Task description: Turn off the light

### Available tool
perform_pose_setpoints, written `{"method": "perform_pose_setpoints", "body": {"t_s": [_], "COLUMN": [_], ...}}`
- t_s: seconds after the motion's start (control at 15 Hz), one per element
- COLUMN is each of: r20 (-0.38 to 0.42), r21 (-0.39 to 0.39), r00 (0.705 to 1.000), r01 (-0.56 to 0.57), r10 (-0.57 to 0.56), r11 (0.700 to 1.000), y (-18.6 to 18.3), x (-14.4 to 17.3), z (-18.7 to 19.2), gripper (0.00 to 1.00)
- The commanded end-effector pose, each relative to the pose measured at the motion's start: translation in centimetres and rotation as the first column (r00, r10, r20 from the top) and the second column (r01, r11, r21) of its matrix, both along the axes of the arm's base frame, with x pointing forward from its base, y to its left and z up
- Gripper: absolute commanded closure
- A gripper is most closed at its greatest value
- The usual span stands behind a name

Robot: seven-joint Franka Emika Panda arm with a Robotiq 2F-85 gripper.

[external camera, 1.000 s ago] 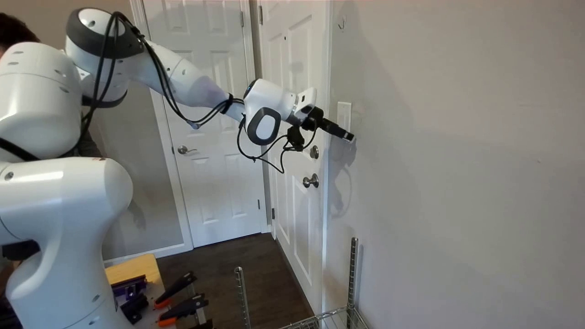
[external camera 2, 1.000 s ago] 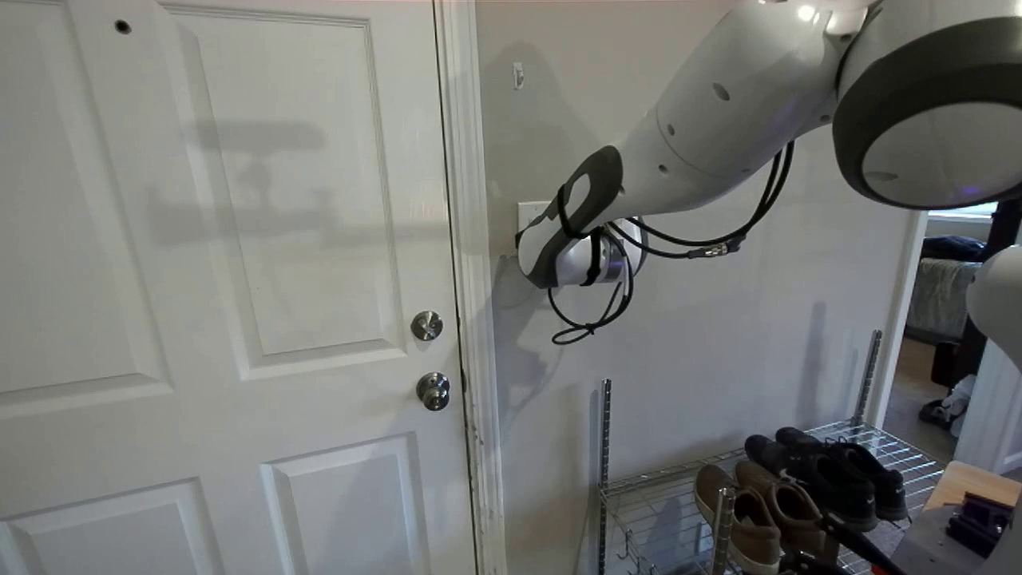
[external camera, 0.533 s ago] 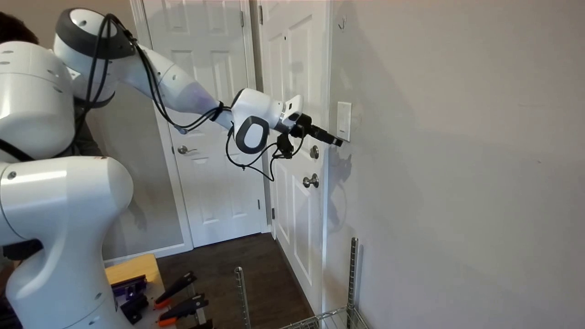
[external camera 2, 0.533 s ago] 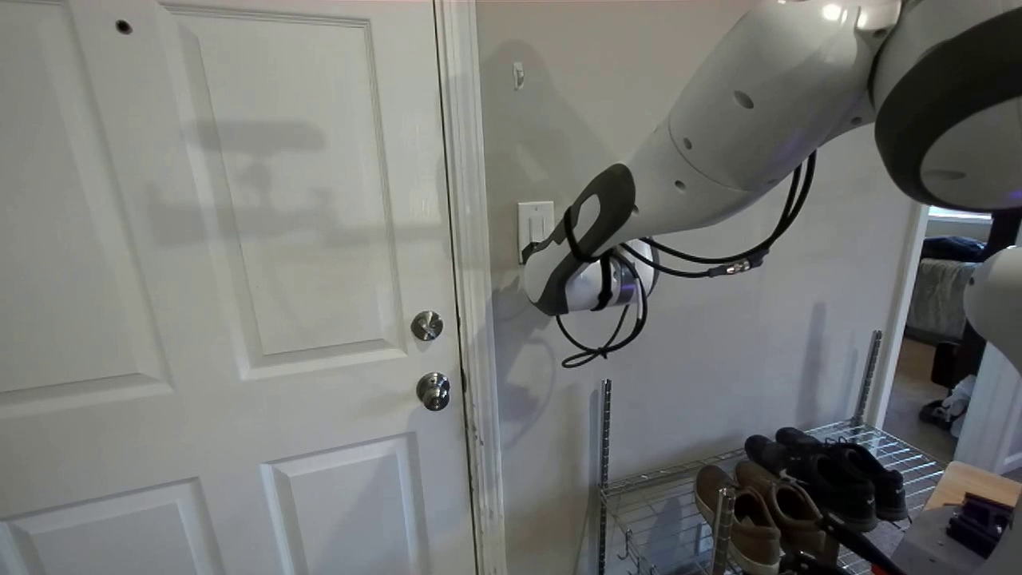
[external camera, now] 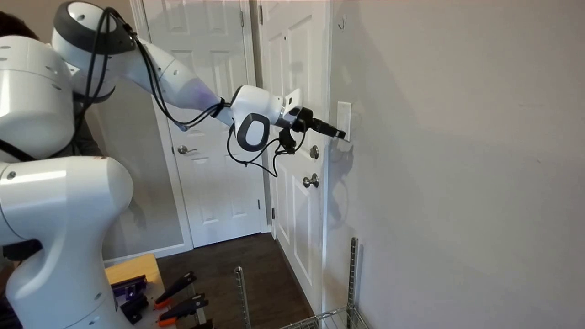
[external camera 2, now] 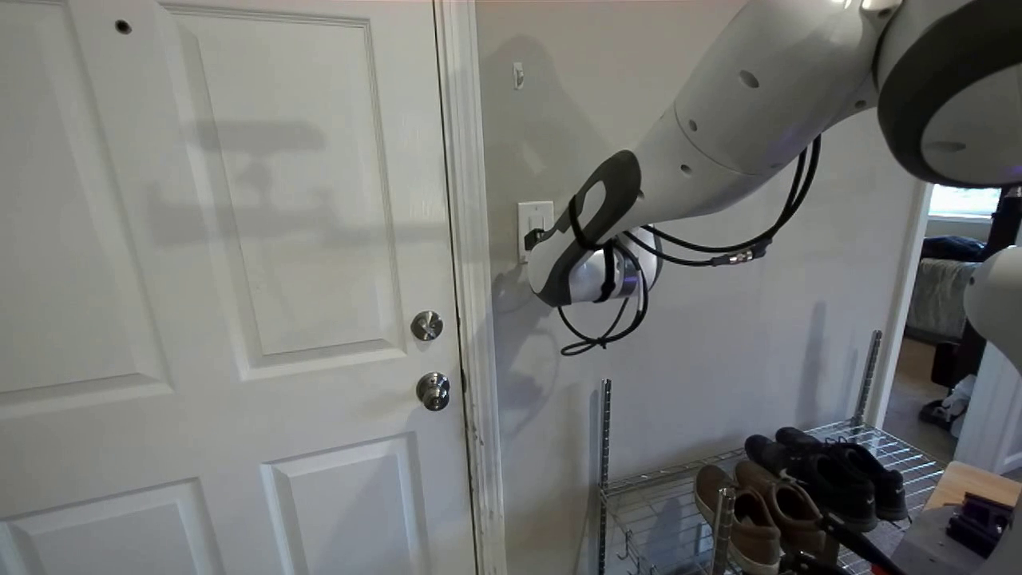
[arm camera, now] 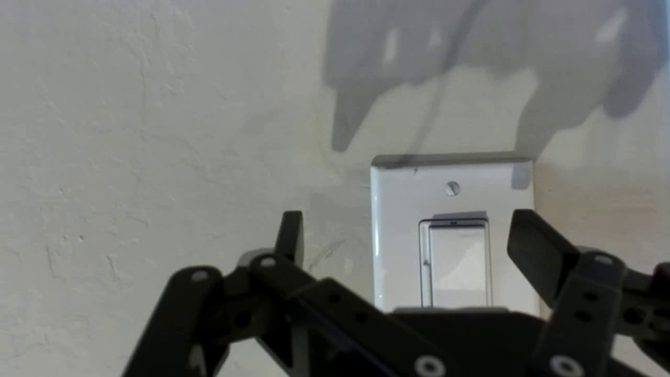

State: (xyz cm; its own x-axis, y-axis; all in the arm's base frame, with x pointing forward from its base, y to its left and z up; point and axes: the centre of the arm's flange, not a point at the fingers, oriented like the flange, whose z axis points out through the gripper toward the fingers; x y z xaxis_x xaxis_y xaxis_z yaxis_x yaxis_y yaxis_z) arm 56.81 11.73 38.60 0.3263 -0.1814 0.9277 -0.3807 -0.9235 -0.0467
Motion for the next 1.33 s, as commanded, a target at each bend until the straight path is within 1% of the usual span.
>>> {"method": "perform_pose_setpoints", "body": {"t_s": [0.0,0.47,0.67,0.87,1.0,1.13,1.27], "r20": [-0.006,-0.010,-0.015,-0.030,-0.036,-0.030,-0.040], "r21": [-0.001,-0.019,-0.022,-0.027,-0.028,0.000,0.044], "r00": [1.000,1.000,1.000,1.000,0.999,1.000,0.998], "r01": [-0.004,0.007,0.010,0.004,0.011,0.008,-0.040], "r10": [0.004,-0.007,-0.010,-0.004,-0.012,-0.008,0.042], "r11": [1.000,1.000,1.000,1.000,1.000,1.000,0.998], "y": [-1.7,-3.0,-4.1,-4.7,-4.9,-4.7,-4.3], "x": [-0.6,1.2,1.9,2.4,2.0,0.5,-1.0], "z": [0.4,0.8,1.2,1.2,1.2,1.2,0.9], "gripper": [0.00,0.00,0.00,0.00,0.00,0.00,0.00]}}
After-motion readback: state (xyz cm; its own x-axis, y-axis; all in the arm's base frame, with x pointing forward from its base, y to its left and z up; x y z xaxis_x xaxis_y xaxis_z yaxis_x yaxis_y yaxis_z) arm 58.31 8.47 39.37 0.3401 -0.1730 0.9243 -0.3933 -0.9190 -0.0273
